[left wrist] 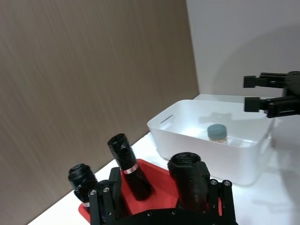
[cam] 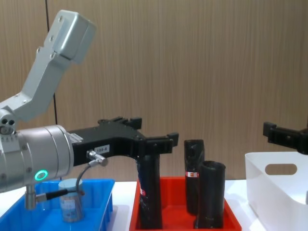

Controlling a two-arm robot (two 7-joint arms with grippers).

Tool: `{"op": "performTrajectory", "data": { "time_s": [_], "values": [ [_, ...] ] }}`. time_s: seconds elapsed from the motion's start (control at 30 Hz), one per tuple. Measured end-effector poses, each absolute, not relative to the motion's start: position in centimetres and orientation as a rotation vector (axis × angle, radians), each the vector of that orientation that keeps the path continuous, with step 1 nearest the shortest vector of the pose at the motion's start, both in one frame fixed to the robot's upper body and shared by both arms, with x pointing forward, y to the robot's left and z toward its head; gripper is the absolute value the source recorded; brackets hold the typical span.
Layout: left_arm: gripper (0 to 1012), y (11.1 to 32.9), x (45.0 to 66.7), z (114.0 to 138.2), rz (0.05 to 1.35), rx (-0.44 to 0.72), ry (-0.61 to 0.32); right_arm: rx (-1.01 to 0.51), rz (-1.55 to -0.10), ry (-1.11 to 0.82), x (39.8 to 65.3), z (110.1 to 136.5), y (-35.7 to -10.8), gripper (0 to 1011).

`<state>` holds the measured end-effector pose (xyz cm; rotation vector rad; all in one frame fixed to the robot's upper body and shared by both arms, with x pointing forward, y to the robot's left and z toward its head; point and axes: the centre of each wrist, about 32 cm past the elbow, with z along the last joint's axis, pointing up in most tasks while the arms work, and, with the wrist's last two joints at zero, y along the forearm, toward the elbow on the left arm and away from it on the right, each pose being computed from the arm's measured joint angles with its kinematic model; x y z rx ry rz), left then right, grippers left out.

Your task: Pick the cotton swabs from the blue box and place them into the white box.

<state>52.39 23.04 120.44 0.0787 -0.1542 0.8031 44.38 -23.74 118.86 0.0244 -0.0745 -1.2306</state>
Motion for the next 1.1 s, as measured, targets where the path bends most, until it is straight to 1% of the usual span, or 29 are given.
{"op": "performTrajectory", "data": {
  "time_s": [0.97,1.1],
  "values": [
    [1000,20.1,49.5,120.4,1.092,0.065,-0.256,0.026,-1.229,-0.075,44.3,118.9,-23.7,1002],
    [1000,19.9,49.3,120.4,1.112,0.062,-0.263,0.026,-1.229,-0.075,44.3,118.9,-23.7,1002]
  ]
}}
